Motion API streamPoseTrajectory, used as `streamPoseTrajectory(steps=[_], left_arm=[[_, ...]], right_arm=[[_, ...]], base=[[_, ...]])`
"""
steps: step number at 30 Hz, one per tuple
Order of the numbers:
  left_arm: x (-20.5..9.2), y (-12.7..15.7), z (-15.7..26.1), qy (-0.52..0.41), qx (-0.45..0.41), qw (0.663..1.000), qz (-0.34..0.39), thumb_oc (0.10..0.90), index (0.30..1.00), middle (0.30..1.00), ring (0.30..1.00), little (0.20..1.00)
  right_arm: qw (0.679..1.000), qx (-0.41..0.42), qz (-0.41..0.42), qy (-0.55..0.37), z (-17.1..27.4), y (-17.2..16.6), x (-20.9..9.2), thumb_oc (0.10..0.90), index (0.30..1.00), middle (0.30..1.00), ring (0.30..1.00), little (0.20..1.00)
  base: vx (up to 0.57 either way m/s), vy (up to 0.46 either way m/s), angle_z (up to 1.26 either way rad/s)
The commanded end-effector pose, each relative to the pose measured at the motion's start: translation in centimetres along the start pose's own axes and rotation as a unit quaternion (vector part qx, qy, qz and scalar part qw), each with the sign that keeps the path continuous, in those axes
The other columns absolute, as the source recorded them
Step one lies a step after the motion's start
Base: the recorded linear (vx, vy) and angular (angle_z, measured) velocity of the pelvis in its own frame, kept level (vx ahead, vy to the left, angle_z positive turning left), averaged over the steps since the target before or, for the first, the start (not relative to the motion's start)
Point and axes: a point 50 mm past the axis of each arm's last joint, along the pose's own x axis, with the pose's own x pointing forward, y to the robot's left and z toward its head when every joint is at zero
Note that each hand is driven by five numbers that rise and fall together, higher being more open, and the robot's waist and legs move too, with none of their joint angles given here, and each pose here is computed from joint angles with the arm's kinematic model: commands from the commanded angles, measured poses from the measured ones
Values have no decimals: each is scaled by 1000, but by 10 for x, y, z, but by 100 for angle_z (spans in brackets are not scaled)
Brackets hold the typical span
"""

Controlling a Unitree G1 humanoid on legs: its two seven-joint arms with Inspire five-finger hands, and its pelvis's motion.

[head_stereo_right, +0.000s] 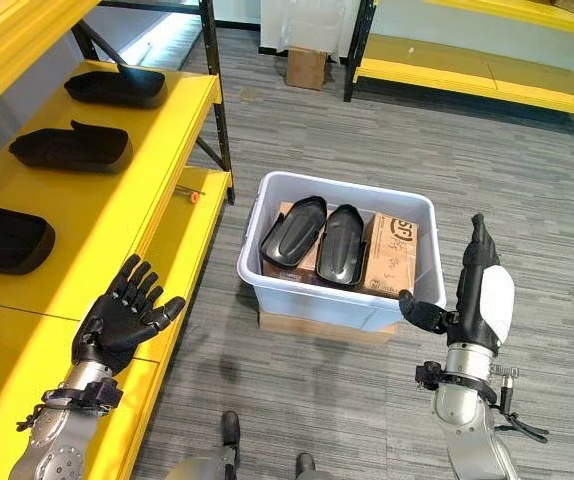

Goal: Move parts from the plastic box to the shelf.

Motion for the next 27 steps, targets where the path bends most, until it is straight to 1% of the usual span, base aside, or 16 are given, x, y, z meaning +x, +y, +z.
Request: streamPoseTrajectory(steps=[1,9,17,20,27], left_arm=[[8,-13,44,-116,27,992,-45,900,1000,1000,1000,1000],[7,-12,49,-128,33,990,-39,900,1000,1000,1000,1000],[8,-10,47,-115,31,992,-48,900,1000,1000,1000,1000],[7,-12,44,-110,27,993,-43,900,1000,1000,1000,1000],[7,-13,38,-96,18,995,-37,900,1000,1000,1000,1000]], right_arm=[[990,22,-68,-123,37,-31,26,900,1000,1000,1000,1000],[979,66,-85,-171,56,-33,23,900,1000,1000,1000,1000],[977,72,-104,-170,60,-27,27,900,1000,1000,1000,1000],[976,81,-93,-177,64,-22,28,900,1000,1000,1000,1000],[976,94,-71,-182,64,-24,28,900,1000,1000,1000,1000]], base=[[134,64,-2],[76,82,-3],[44,100,-10],[25,101,-31],[109,-149,-19]])
